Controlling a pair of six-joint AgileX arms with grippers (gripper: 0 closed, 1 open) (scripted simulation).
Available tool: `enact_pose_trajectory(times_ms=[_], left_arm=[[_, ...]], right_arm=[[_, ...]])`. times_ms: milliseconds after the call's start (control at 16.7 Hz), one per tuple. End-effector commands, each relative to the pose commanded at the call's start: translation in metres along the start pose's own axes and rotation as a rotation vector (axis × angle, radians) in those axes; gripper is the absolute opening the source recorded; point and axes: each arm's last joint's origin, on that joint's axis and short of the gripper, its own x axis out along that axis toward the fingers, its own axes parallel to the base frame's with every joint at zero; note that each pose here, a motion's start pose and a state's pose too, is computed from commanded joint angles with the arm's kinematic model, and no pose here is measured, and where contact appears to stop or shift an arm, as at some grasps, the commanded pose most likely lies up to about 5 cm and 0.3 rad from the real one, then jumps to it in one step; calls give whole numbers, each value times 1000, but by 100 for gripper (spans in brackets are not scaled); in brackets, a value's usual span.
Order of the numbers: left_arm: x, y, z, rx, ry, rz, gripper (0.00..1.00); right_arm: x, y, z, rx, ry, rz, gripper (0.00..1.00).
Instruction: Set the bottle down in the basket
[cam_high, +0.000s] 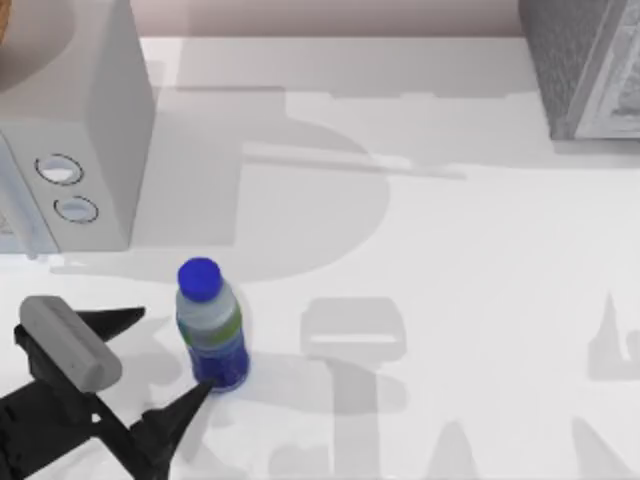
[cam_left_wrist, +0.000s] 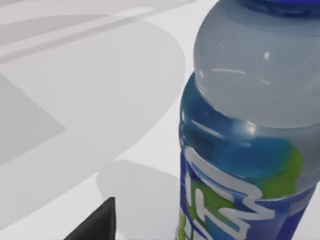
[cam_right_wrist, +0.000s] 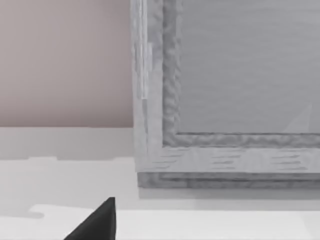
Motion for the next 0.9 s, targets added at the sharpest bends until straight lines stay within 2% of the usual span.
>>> enact_pose_trajectory(times_ms=[360,900], left_arm=[[8,2,3,0,-3,1,100],[66,1,1,0,2,0,100]], right_arm=[[0,0,0,0,0,0,100],[0,0,0,0,0,0,100]])
